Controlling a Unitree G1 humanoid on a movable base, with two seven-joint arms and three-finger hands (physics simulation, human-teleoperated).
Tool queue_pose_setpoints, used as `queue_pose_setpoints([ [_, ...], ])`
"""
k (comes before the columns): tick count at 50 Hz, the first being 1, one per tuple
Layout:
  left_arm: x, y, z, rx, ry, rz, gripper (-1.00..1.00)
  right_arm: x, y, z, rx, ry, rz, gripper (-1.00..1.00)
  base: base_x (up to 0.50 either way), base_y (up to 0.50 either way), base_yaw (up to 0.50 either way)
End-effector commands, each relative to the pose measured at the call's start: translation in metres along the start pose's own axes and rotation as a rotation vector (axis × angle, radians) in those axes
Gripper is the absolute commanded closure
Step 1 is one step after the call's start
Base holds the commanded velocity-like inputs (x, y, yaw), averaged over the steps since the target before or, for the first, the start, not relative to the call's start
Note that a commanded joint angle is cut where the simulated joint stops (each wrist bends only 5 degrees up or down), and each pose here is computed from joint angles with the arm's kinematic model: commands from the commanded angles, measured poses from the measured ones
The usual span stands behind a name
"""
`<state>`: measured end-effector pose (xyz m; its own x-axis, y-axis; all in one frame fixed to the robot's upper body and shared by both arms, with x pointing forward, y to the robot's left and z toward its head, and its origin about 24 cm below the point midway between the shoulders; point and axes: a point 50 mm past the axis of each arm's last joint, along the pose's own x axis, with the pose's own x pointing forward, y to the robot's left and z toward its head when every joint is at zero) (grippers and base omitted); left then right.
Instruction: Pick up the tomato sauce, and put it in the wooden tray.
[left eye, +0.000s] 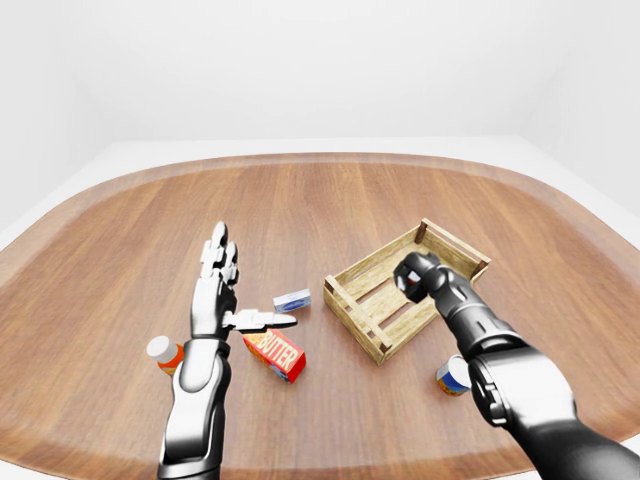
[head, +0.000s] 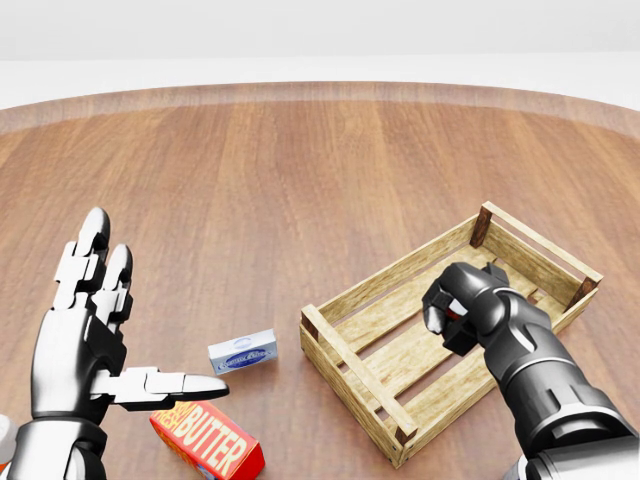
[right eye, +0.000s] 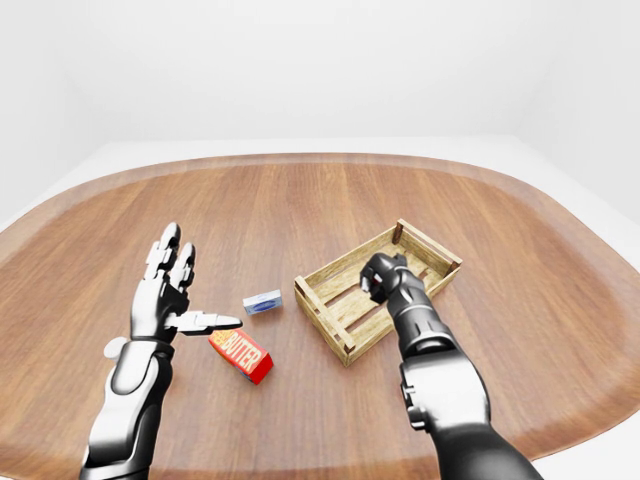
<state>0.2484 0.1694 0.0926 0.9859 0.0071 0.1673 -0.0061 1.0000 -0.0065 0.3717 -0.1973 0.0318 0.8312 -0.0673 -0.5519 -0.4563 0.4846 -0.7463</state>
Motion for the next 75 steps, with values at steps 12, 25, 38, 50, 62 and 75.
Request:
queue_pose_setpoints([
  [12,0.0,0.0,-0.001,0.0,0.002,0.0,-1.0,0.0,0.003,-0.005,-0.046,0.019,-0.013,1.0,0.0,0.0,0.0],
  [25,0.0,0.0,0.0,0.0,0.002,0.0,-1.0,0.001,0.004,-0.002,-0.032,0.012,-0.016,1.0,0.0,0.0,0.0],
  [38,0.0,-0.001,0.0,0.003,0.0,-0.002,-1.0,0.001,0.005,-0.003,-0.025,0.015,-0.016,-0.9,0.0,0.0,0.0],
  [50,-0.001,-0.001,0.002,0.002,-0.008,-0.001,-1.0,0.001,0.007,-0.004,-0.039,0.02,0.001,-1.0,0.0,0.0,0.0],
  [62,-0.001,-0.001,0.002,0.0,-0.008,0.0,-1.0,-0.001,-0.01,0.007,-0.042,-0.015,-0.027,-1.0,0.0,0.0,0.0],
  [75,0.0,0.001,0.0,0.001,0.001,0.003,-1.0,-0.02,-0.065,0.05,-0.146,-0.155,-0.07,-1.0,0.0,0.0,0.0],
])
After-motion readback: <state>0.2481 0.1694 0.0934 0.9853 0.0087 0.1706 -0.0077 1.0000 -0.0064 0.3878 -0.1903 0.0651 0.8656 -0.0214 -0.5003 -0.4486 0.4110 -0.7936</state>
